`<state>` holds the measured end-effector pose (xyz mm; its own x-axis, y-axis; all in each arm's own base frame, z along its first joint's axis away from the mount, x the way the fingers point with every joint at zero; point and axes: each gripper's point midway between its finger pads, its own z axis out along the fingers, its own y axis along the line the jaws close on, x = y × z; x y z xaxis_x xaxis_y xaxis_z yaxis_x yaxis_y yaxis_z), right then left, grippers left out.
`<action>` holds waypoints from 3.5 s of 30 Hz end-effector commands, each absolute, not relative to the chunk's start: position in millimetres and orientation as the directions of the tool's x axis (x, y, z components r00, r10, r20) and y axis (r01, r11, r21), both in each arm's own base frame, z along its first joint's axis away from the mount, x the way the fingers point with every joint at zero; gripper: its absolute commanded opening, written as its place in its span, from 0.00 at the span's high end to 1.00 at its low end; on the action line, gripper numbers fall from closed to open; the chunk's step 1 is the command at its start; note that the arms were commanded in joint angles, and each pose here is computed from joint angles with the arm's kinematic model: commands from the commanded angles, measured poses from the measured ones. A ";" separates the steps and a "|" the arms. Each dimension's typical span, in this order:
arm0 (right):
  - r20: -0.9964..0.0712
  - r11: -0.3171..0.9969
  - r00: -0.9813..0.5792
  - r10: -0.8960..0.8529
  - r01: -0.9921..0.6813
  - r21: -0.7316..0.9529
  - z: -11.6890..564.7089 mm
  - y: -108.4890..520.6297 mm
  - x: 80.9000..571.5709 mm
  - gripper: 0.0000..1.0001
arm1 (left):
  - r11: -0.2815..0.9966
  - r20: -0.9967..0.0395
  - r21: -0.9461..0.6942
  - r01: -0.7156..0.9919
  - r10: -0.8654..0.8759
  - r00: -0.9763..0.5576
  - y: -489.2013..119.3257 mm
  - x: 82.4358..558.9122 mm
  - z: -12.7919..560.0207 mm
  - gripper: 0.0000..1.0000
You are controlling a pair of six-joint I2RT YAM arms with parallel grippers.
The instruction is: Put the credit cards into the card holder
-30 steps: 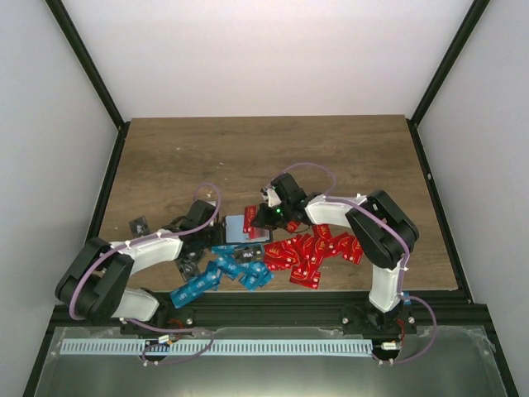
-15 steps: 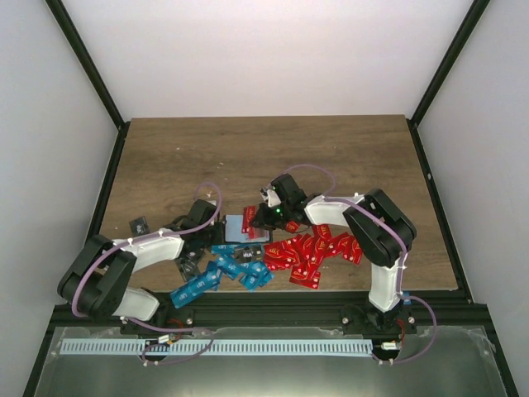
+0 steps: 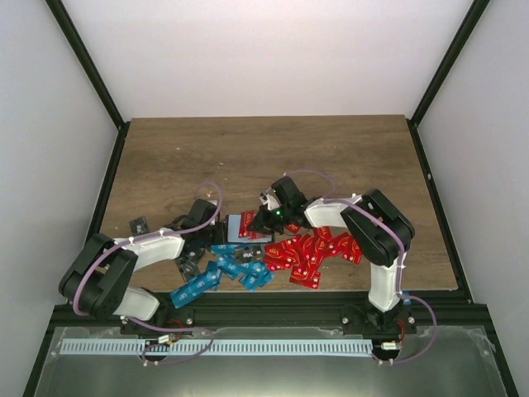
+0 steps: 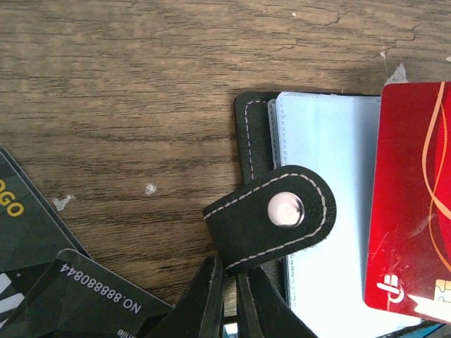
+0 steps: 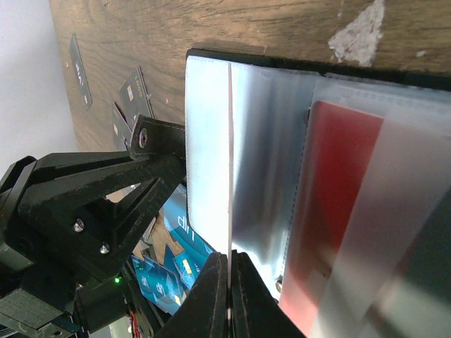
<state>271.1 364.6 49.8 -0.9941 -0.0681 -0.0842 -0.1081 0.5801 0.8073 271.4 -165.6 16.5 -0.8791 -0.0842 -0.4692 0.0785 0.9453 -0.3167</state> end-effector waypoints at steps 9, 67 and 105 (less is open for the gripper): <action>-0.006 0.607 -0.999 -0.046 -0.033 0.794 29.8 362.8 264.1 0.99 | 0.938 -0.425 -0.334 0.090 -0.064 -0.903 -170.3 263.5 9.3 0.92; -0.015 0.579 -0.982 -0.190 -0.125 0.805 43.9 388.1 257.8 0.76 | 0.923 -0.420 -0.362 0.133 -0.034 -0.907 -177.5 259.3 11.0 0.93; -0.265 0.680 -0.964 -0.020 -0.207 0.703 78.6 285.6 272.2 0.23 | 0.819 -0.545 -0.457 0.346 0.049 -0.837 -246.2 261.3 93.0 0.87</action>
